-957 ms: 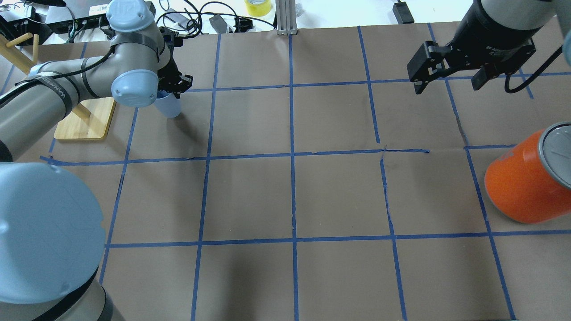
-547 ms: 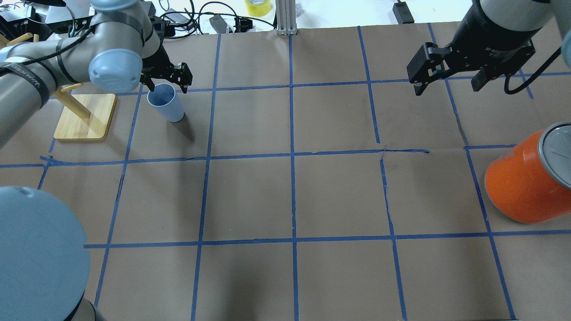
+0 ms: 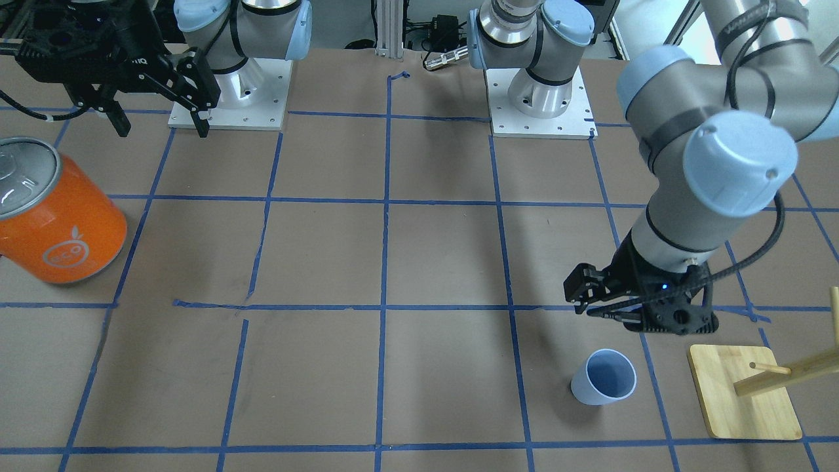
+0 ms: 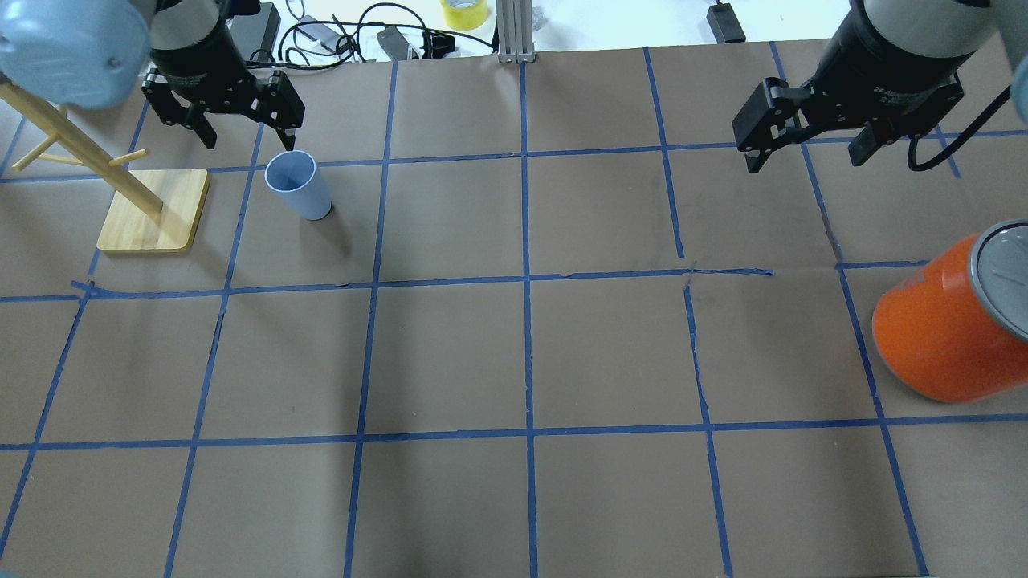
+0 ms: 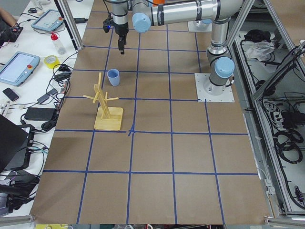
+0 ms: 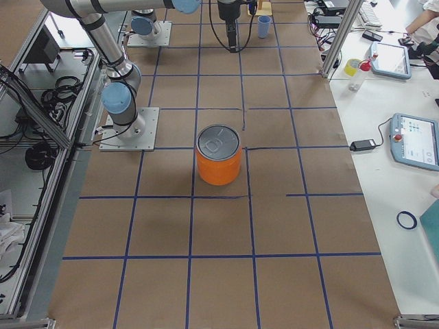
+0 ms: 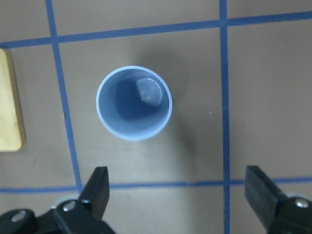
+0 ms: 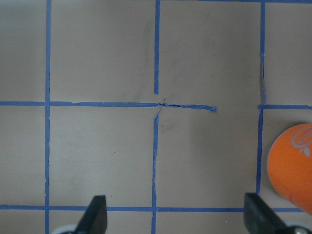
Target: Flip cup
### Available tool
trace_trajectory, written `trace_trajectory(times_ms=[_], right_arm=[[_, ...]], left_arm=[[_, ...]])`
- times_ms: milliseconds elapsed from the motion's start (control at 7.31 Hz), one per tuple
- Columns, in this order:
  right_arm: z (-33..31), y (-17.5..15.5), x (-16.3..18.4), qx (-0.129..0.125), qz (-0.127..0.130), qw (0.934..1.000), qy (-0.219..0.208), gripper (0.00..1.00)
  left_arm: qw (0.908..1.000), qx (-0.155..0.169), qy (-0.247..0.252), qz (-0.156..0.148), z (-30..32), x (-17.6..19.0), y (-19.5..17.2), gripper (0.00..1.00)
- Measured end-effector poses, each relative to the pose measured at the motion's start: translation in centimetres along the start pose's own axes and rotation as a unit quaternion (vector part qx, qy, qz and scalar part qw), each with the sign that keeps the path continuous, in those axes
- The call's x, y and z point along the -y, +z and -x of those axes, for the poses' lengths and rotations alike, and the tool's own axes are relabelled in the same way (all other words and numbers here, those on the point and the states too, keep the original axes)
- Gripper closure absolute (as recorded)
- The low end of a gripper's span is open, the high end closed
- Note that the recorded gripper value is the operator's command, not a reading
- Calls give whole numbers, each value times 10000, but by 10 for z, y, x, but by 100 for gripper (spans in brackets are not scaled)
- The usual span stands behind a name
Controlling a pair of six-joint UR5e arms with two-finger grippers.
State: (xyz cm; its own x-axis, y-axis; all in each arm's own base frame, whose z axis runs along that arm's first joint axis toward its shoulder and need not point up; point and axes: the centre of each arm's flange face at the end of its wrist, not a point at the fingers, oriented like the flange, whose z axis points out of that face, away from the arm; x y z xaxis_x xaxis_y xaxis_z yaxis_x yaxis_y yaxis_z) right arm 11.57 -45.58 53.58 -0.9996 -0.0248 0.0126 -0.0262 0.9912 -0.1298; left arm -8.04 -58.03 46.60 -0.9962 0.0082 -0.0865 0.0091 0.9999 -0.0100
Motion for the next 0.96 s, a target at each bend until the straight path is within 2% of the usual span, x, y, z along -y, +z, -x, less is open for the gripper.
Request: trace_trajectory(times_ms=[274,410,684,957], right_arm=[[0,0,0,-1,7,10000,0,0],[0,0,0,-1,13,10000,0,0],[0,0,0,-6,22,10000,0,0],[0,1,-1,-7,29,10000,0,0]], left_arm=[[10000,-34,-50,40,-4,-41,-36,0],[9998,-216,-54,16,-10,-56,-46,0],[9990,-443,-56,30,-17,-82,-54,0],[9988,-471,-49,86,-19,-96,-51,0]])
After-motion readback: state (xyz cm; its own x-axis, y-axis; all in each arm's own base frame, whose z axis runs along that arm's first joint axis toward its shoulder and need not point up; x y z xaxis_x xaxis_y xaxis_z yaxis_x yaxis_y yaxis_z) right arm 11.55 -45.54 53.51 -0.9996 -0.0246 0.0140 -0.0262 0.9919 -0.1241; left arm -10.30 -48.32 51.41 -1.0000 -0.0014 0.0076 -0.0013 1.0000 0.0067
